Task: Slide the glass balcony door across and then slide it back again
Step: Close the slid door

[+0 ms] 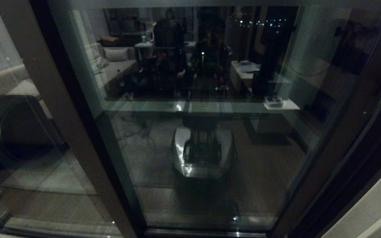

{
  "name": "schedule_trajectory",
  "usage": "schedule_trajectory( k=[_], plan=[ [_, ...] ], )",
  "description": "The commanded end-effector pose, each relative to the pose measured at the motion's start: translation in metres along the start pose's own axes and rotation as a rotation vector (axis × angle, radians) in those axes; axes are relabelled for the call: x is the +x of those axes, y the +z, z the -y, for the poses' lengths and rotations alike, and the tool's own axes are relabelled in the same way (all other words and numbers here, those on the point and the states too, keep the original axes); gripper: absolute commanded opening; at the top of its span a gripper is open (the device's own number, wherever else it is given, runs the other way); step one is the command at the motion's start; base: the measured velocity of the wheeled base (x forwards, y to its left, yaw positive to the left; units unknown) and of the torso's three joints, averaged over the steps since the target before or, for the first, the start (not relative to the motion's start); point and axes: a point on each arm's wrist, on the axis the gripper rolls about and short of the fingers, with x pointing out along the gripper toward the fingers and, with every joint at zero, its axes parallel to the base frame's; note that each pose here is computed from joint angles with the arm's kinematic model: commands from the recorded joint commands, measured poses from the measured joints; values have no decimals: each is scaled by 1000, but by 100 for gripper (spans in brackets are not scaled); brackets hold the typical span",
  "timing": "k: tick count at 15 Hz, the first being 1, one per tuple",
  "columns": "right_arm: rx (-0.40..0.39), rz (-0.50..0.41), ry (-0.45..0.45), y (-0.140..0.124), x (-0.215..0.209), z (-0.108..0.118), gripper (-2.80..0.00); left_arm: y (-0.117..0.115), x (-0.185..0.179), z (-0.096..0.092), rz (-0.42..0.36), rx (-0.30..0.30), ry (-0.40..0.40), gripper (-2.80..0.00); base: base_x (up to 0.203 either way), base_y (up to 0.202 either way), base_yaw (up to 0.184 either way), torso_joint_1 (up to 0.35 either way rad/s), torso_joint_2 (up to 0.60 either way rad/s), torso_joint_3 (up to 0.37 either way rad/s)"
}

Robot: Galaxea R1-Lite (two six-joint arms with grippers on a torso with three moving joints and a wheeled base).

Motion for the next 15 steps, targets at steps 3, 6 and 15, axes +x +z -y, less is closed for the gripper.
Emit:
schedule_trajectory(
  k=[3, 6, 15],
  plan=[
    [6, 23, -12, 7, -4, 4, -280, 0, 0, 0, 0, 0, 0, -280, 0, 0, 0, 0, 0, 0],
    [12, 51, -11, 15, -16, 7, -280, 0, 0, 0, 2, 0, 0, -280, 0, 0, 0, 0, 0, 0],
    [-66, 99, 16, 32, -71, 18, -280, 0, 0, 0, 0, 0, 0, -280, 0, 0, 0, 0, 0, 0]
  ],
)
